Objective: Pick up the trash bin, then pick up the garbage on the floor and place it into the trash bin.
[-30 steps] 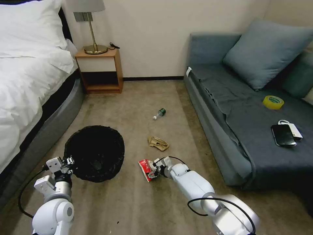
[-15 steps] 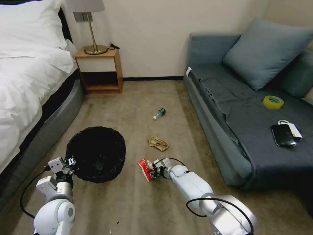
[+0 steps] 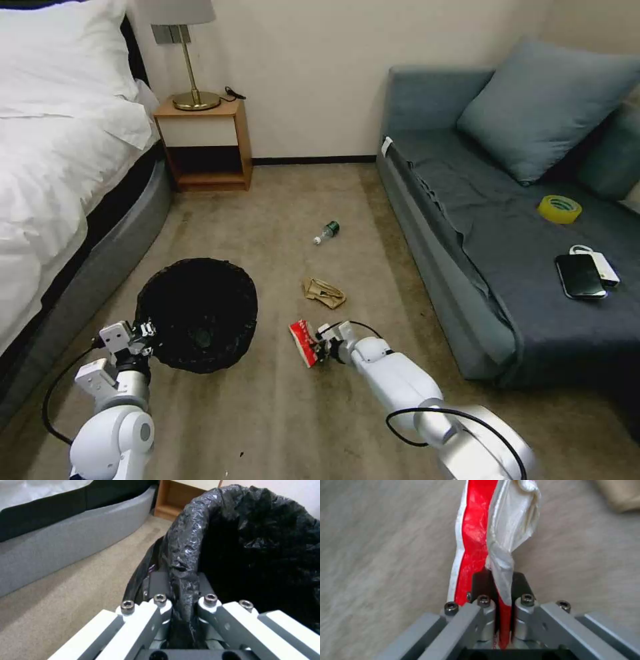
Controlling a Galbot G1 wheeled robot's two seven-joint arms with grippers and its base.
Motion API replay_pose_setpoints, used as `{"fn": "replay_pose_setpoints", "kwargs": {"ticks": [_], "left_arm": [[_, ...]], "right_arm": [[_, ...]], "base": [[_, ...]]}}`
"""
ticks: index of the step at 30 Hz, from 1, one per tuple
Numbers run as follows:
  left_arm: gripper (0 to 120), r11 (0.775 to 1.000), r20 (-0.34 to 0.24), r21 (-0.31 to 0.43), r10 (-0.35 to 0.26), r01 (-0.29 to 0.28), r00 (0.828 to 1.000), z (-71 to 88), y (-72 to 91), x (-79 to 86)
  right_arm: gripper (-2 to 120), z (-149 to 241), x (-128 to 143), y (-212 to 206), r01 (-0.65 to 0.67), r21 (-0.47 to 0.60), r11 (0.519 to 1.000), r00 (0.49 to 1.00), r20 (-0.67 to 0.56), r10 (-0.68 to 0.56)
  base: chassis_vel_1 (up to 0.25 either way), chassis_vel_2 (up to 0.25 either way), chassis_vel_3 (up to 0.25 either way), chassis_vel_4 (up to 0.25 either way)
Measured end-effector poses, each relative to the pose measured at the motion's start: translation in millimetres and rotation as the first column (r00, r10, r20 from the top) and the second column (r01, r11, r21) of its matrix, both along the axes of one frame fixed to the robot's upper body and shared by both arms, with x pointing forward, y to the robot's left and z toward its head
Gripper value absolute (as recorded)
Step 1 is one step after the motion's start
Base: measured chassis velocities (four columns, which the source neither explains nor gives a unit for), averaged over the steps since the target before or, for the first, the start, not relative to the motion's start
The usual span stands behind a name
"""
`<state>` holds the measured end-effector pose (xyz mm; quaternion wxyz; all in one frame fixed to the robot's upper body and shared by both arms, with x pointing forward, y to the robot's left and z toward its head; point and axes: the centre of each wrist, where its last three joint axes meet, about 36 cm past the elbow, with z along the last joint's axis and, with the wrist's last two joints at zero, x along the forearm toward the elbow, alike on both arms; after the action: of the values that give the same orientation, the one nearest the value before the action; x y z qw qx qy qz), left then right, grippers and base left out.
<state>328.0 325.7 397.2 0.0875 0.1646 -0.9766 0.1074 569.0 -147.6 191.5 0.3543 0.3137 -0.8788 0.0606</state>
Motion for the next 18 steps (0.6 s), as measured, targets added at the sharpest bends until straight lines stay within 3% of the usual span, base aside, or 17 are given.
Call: {"fn": "replay_pose_setpoints", "kwargs": {"ticks": [8, 10, 12, 14, 18], "left_arm": [[4, 0.999, -0.017, -0.037, -0.030, 0.029, 0.999, -5.5, -11.7, 8.9], [4, 0.996, -0.032, -0.069, -0.053, 0.051, 0.998, -10.5, -17.4, 14.9], [4, 0.996, -0.034, -0.074, -0.057, 0.054, 0.998, -11.3, -18.3, 15.9], [4, 0.991, -0.049, -0.109, -0.086, 0.080, 0.995, -15.5, -23.4, 22.3], [4, 0.985, -0.060, -0.142, -0.107, 0.097, 0.992, -19.0, -27.8, 28.7]], "right_arm": [[1, 53.6, 13.2, -39.0, 0.123, 0.072, 0.990, 0.976, 0.172, -0.134], [1, 91.2, 15.2, -47.3, 0.156, 0.130, 0.979, 0.950, 0.252, -0.185], [1, 96.4, 14.8, -48.0, 0.160, 0.139, 0.977, 0.946, 0.261, -0.192], [1, 134.1, 11.8, -56.8, 0.178, 0.180, 0.968, 0.912, 0.339, -0.230], [1, 163.9, 6.9, -66.5, 0.182, 0.197, 0.963, 0.876, 0.413, -0.250]], "base": [[0.000, 0.000, 0.000, 0.000], [0.000, 0.000, 0.000, 0.000], [0.000, 0.000, 0.000, 0.000], [0.000, 0.000, 0.000, 0.000], [0.000, 0.000, 0.000, 0.000]]}}
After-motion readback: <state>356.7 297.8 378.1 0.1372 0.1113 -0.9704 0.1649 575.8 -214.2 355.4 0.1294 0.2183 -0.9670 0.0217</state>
